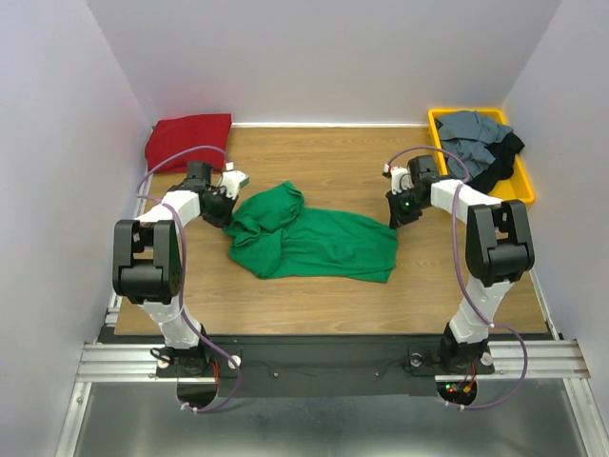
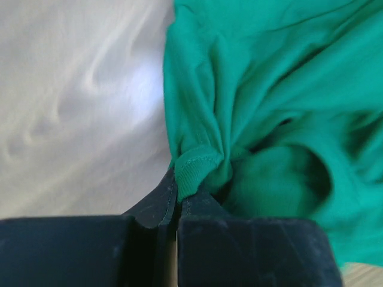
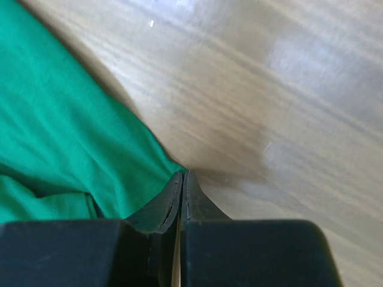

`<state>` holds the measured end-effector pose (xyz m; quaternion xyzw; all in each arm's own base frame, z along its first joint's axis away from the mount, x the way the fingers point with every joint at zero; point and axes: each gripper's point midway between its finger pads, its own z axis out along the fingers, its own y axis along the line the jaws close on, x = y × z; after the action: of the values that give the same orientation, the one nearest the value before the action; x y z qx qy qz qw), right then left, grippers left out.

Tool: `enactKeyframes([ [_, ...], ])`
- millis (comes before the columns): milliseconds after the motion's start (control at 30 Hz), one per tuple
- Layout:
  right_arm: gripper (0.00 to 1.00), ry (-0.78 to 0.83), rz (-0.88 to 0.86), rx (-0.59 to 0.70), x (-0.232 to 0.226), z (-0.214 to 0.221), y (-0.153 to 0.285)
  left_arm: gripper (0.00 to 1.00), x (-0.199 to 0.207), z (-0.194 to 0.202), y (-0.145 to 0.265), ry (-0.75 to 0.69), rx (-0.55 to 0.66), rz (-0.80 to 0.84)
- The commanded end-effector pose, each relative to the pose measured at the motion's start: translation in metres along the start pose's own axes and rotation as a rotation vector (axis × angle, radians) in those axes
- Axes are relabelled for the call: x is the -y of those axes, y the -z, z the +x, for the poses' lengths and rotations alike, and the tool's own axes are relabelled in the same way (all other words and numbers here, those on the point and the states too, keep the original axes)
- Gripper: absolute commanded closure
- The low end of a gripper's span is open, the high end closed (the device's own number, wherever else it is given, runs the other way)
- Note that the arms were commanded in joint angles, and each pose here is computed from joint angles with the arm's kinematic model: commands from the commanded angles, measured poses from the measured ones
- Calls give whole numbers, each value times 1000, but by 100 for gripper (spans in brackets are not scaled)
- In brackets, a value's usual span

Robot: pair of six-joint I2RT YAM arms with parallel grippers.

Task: Fold and stack the t-shirts
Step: Flatten the tshirt out

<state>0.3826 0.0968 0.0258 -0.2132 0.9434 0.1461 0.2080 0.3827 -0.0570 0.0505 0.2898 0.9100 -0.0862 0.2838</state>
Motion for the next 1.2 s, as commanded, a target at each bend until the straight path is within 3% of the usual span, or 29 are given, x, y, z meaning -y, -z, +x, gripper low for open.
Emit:
enactKeyframes([
  [0,99,27,43,-56,9,21,6,91,-23,19,4,-22,-39,-46],
  [100,99,35,57,-61,11,22,7,82,-28,17,8,-36,-49,-67],
  [233,99,35,76,-53,19,18,11,37,-34,-34,35,-112,77,-65],
  [300,99,39,80,-43,21,13,13,27,-34,-73,51,-158,184,-57],
  [600,99,35,103,-29,31,-5,11,25,-24,-167,6,-209,280,3],
  [833,99,22,106,-23,37,-15,9,28,-20,-175,-61,-141,221,10],
  [1000,99,15,94,-33,37,-14,5,28,-26,-174,-84,-64,205,-38],
  [1167,99,11,90,-50,37,-10,0,37,-31,-173,-98,-35,193,-53],
])
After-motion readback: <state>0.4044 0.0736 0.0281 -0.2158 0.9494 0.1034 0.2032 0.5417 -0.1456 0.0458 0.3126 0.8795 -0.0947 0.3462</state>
